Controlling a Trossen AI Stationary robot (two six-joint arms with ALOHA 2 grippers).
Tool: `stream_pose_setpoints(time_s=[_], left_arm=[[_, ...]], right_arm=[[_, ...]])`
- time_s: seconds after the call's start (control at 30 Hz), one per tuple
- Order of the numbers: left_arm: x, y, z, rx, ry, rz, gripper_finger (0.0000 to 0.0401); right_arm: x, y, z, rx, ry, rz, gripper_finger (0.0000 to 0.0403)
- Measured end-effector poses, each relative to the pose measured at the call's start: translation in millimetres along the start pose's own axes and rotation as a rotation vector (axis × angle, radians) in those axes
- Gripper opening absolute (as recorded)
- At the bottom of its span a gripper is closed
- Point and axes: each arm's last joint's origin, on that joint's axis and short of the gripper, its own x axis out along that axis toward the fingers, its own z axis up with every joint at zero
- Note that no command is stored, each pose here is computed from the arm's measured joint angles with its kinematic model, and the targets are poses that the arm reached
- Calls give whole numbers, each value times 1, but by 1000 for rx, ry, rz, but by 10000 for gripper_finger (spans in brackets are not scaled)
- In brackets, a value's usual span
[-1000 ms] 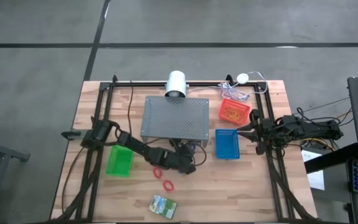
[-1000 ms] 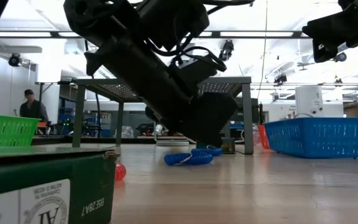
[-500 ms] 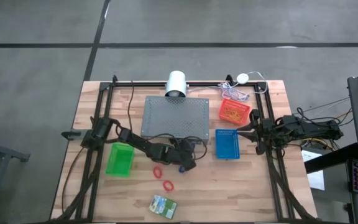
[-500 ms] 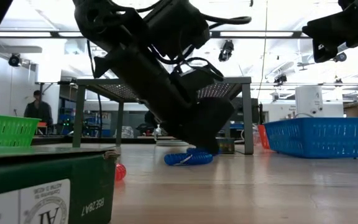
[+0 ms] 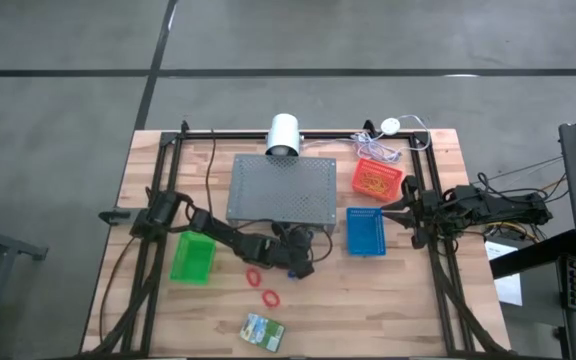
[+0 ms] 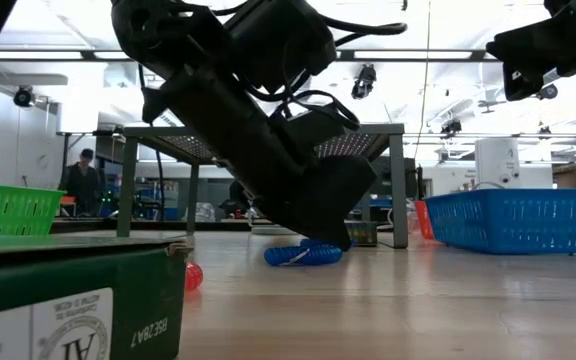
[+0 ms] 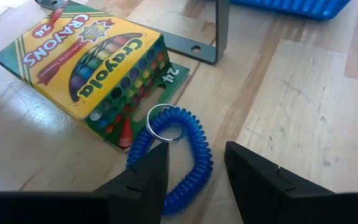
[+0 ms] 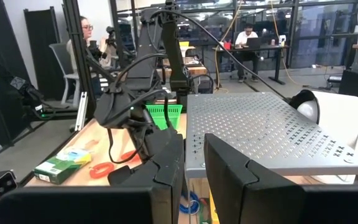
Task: Pick & Place Office Desk Supplies
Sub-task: Put the top blue spring keychain into the green bin
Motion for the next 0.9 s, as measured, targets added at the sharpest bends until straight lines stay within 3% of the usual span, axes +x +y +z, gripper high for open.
stream_pose_setpoints(time_s=[0.6,0.9], left_arm=[[-1,-2,-1,-19,1,-5,95],[-1,-1,-1,-20,-1,0,42]], right_arm=[[0,0,0,0,0,0,63],[0,0,0,2,0,0,63]])
